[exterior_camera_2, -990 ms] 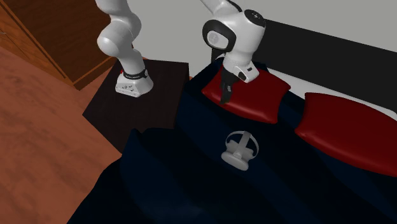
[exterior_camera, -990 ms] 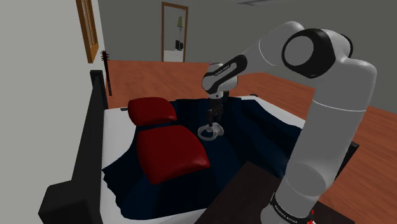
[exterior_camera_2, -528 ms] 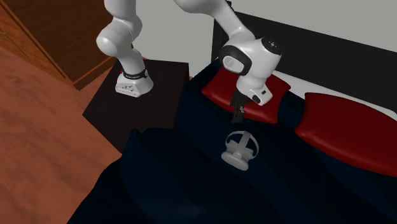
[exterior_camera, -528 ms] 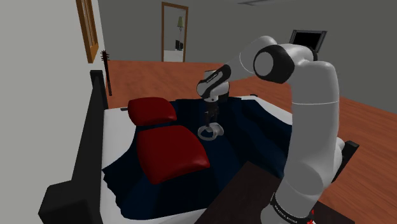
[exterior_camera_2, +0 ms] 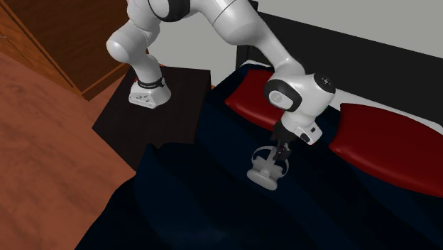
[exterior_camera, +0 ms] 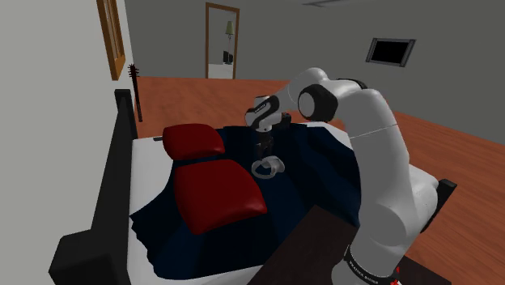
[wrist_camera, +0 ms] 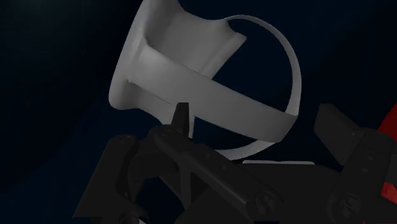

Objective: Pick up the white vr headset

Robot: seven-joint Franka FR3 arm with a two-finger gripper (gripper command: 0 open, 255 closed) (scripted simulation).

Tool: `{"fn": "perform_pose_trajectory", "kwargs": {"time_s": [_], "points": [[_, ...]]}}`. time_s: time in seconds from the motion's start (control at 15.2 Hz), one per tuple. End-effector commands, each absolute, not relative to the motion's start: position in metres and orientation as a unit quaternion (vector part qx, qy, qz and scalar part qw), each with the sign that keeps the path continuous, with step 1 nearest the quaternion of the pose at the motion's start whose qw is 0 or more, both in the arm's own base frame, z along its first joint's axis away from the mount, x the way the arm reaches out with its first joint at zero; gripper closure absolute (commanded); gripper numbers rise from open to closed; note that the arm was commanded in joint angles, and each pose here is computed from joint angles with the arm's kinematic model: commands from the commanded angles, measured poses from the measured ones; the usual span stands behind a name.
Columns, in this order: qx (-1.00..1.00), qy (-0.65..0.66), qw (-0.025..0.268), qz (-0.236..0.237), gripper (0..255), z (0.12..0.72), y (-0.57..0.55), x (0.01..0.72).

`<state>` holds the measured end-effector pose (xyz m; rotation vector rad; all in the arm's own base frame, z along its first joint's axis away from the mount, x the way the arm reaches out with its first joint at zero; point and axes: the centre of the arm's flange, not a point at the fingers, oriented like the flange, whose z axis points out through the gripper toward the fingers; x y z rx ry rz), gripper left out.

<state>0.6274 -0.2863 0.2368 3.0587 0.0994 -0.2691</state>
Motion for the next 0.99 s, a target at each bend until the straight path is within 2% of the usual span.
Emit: {"fn": "perform_pose_trajectory", "kwargs": {"time_s": [0.0,0.4,0.92], "points": [[0.995,0.033,0.039,-0.088,0,0.221,-0.301,0.64],[0.994,0.034,0.051,-0.09,0,0.183,-0.345,0.684],[0.994,0.034,0.051,-0.09,0,0.143,-0.345,0.684]]}}
